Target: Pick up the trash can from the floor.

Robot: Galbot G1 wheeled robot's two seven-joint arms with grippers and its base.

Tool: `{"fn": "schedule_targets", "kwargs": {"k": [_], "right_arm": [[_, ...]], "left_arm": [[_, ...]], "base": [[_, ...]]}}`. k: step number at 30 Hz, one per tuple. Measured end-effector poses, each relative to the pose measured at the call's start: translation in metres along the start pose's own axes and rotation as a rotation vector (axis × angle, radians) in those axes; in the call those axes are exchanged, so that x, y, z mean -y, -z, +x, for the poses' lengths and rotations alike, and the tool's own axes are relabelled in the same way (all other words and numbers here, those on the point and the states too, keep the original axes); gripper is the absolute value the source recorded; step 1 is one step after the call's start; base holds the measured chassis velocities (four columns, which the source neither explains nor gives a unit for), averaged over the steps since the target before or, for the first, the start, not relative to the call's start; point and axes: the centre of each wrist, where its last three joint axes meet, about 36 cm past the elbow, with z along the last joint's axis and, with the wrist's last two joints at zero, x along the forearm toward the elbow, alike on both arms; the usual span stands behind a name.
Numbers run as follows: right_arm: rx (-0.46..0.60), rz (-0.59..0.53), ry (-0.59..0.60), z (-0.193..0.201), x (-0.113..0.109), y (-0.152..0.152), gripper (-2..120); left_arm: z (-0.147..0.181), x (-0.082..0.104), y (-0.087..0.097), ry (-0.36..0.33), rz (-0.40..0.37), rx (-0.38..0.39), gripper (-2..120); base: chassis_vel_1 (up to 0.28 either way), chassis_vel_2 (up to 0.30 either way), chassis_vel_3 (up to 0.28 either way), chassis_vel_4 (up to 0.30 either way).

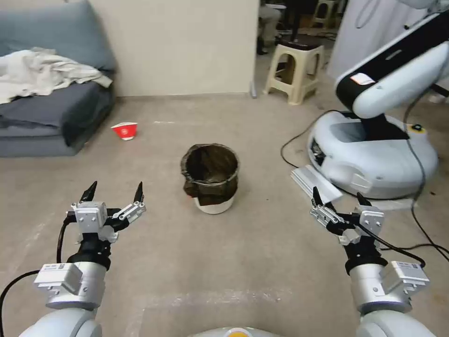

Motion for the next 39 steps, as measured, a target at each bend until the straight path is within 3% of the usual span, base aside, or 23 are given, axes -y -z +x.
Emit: {"fn": "schedule_targets", "kwargs": {"k": [11,39], "right_arm": [[0.003,-0.004,0.004,-0.0002,-0.0003,-0.0001,100],[0.007,-0.007,0.008,-0.0003,-0.0012,-0.0003,100]], "left_arm": [[0.0004,-0.0006,0.0003,0.003,0.0,0.002,100],[-0.0018,-0.0001,0.0019,0.002,0.008,-0.007,100]], "base": [[-0.018,0.024,0.02,-0.02],[-0.118,0.125,0.127,-0.119]]}}
